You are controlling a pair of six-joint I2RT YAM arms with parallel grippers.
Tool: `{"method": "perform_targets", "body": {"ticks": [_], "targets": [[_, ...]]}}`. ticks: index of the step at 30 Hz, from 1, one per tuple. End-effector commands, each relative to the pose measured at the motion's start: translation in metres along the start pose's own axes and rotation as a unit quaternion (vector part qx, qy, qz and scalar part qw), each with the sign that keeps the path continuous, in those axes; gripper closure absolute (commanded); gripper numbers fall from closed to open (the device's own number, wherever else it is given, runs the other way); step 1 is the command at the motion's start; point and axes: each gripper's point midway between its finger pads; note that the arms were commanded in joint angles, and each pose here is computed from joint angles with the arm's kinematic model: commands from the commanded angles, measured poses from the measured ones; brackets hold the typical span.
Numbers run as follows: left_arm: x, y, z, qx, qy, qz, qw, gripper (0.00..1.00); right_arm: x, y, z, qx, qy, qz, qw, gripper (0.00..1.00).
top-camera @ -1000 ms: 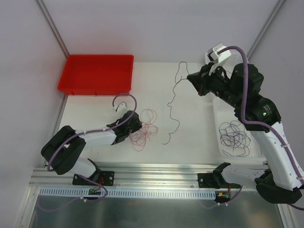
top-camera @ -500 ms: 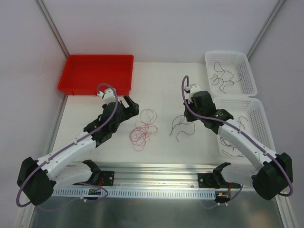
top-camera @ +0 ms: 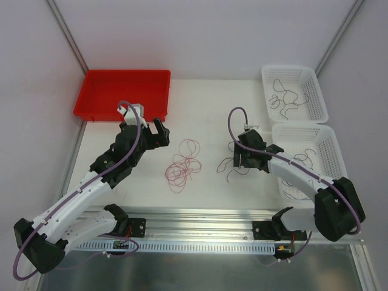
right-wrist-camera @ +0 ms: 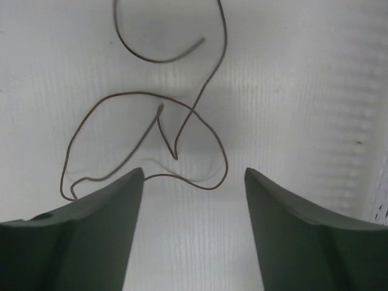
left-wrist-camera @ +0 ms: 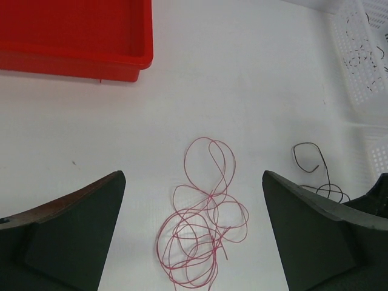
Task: Untangle the cables
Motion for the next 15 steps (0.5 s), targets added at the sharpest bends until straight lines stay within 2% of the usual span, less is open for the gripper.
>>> {"method": "perform_targets", "body": {"ticks": [1, 4, 10, 15], "targets": [[-0.024, -0.003, -0.008, 0.019, -0.013, 0.059, 0.998, 0.02, -0.005, -0.016, 0.003, 0.058, -0.012, 0.038, 0.997, 0.22], [-0.034, 0.0, -0.008, 0.016, -0.019, 0.086, 0.996, 0.01, -0.005, -0.014, 0.008, 0.065, -0.003, 0.035, 0.997, 0.14], [-0.036, 0.014, -0.001, -0.006, -0.014, 0.124, 0.992, 0.01, -0.007, -0.007, 0.019, 0.054, 0.01, 0.063, 0.996, 0.14], [-0.006, 0.03, 0.01, -0.034, 0.019, 0.134, 0.99, 0.01, -0.009, 0.001, 0.032, 0.041, 0.023, 0.068, 0.997, 0.17]]}}
Point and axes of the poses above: each gripper's point midway between its finger pads, its own z axis out along the fingers, its own y axis along the line the jaws close on, x = y × z, and after that the axes turned 9 degrees about z, right-handed
